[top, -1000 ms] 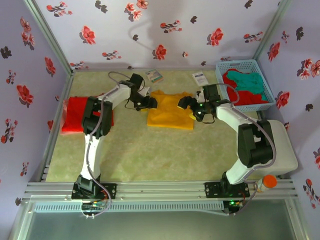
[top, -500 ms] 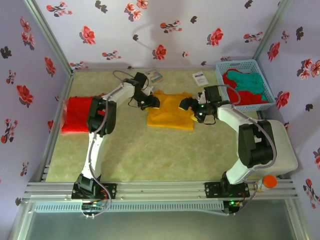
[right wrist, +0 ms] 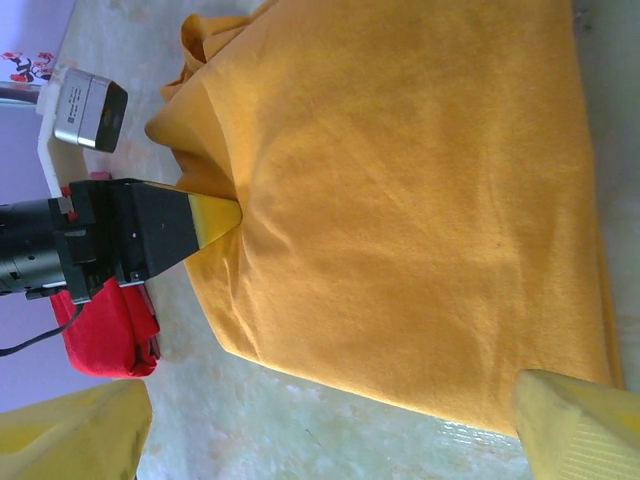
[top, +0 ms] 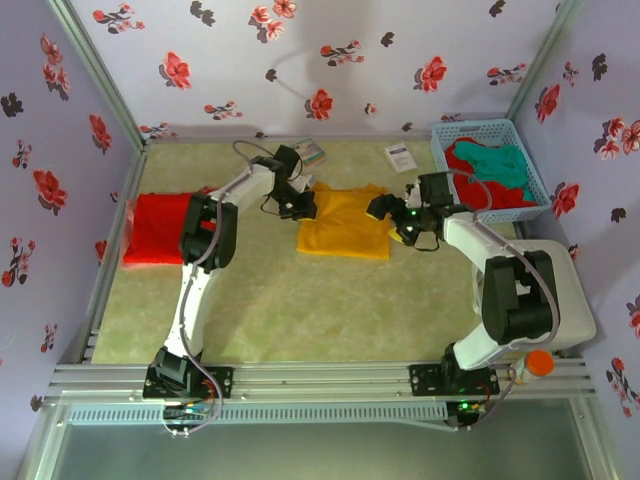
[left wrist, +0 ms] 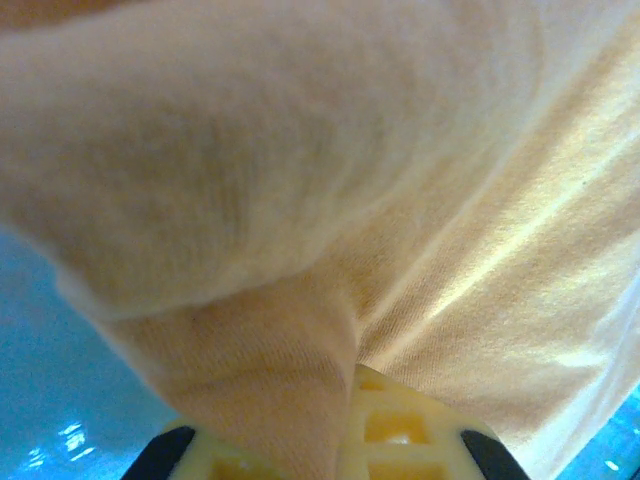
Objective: Fold and stack the t-shirts
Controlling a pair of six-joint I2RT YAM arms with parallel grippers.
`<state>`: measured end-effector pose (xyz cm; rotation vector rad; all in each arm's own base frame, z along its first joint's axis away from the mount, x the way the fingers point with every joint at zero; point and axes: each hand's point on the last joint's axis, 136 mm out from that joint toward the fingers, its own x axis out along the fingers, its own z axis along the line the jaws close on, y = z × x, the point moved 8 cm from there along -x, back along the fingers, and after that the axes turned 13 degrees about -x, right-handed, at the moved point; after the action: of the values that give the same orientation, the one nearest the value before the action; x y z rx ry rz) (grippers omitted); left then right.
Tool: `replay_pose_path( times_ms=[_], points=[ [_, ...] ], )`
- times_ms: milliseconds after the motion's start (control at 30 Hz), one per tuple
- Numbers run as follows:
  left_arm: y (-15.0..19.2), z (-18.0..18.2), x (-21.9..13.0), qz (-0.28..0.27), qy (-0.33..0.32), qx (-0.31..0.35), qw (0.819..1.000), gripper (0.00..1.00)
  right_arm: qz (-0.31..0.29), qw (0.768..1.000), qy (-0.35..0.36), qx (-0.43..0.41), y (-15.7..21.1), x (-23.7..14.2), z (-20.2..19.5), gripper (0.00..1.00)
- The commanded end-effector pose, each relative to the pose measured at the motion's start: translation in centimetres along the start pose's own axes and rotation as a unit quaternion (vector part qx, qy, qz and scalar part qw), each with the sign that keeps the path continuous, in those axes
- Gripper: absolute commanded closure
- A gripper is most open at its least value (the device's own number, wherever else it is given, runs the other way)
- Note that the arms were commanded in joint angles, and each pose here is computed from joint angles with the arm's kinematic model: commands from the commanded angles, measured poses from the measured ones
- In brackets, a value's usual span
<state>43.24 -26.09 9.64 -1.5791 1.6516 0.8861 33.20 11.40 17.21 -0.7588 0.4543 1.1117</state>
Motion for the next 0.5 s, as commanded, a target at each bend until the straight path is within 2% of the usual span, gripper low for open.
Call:
replay_pose_path(
  times_ms=[0,233,467],
  points=[
    [0.9,-0.4,-2.9,-0.002,-0.046,0.029,0.999,1.0,0.003,1.0,0.012,-0.003,0.7,-0.7,-0.5,0.07],
    [2.8,0.0,-10.5,-0.051,-0.135,0.052,0.988,1.0,0.0,1.0,0.015,-0.004,1.0,-1.1,-0.5,0.07],
    [6.1,0.3,-17.1,-0.063,-0.207,0.069,0.974,1.0,0.001,1.0,0.012,-0.003,0.9,-1.3,-0.2,0.07]
  ],
)
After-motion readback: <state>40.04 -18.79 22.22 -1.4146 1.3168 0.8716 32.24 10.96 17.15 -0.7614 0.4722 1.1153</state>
